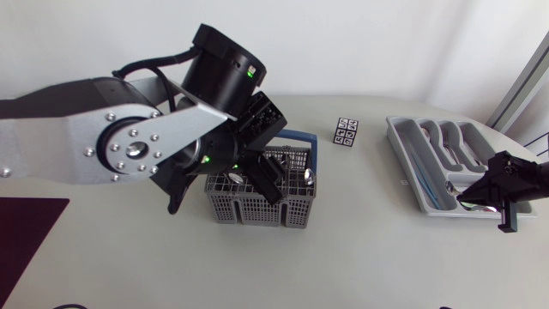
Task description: Transfer all utensils from the basket to the drawer tray.
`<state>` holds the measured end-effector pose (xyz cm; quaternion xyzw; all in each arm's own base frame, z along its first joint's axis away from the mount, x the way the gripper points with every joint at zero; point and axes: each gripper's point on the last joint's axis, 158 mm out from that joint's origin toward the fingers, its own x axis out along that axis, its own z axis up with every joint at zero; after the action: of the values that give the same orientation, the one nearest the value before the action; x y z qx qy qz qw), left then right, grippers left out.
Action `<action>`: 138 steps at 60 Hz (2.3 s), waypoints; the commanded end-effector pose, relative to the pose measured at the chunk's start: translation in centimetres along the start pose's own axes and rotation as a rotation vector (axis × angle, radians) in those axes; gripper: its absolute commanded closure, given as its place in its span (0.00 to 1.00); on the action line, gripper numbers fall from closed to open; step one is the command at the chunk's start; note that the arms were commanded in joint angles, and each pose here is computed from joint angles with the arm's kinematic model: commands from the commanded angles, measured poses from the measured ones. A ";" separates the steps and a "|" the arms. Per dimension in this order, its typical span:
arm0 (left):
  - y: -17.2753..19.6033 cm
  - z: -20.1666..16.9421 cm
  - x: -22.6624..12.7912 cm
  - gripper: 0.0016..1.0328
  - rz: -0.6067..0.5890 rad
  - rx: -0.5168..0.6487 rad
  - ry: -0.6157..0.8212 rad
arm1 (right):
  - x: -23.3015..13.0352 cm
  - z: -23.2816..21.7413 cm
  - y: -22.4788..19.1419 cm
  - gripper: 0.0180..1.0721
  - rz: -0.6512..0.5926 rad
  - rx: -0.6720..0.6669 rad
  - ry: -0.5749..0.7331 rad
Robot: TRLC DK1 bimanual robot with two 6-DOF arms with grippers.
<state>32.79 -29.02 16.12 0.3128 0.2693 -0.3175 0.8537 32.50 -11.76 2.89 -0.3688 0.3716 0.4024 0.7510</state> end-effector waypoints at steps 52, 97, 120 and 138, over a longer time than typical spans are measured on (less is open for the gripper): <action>-1.3 -2.1 4.5 0.37 0.157 0.185 0.002 | 2.0 -13.9 -5.8 0.54 -0.064 -0.070 0.253; -1.5 -1.9 7.0 0.64 0.194 0.165 -0.048 | -1.1 -6.9 -2.3 0.06 -0.107 0.013 0.072; -1.9 -2.9 7.8 0.82 0.187 0.156 -0.032 | -1.5 -4.1 -0.9 0.06 -0.118 -0.019 0.031; -1.8 -3.2 7.6 0.95 0.199 0.148 -0.057 | -1.1 -2.6 0.3 0.06 -0.115 -0.023 0.016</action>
<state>36.17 -31.57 10.00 0.3803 0.1766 -0.2586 0.8702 31.41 -15.30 2.62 -0.4048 0.3563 0.3560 0.7632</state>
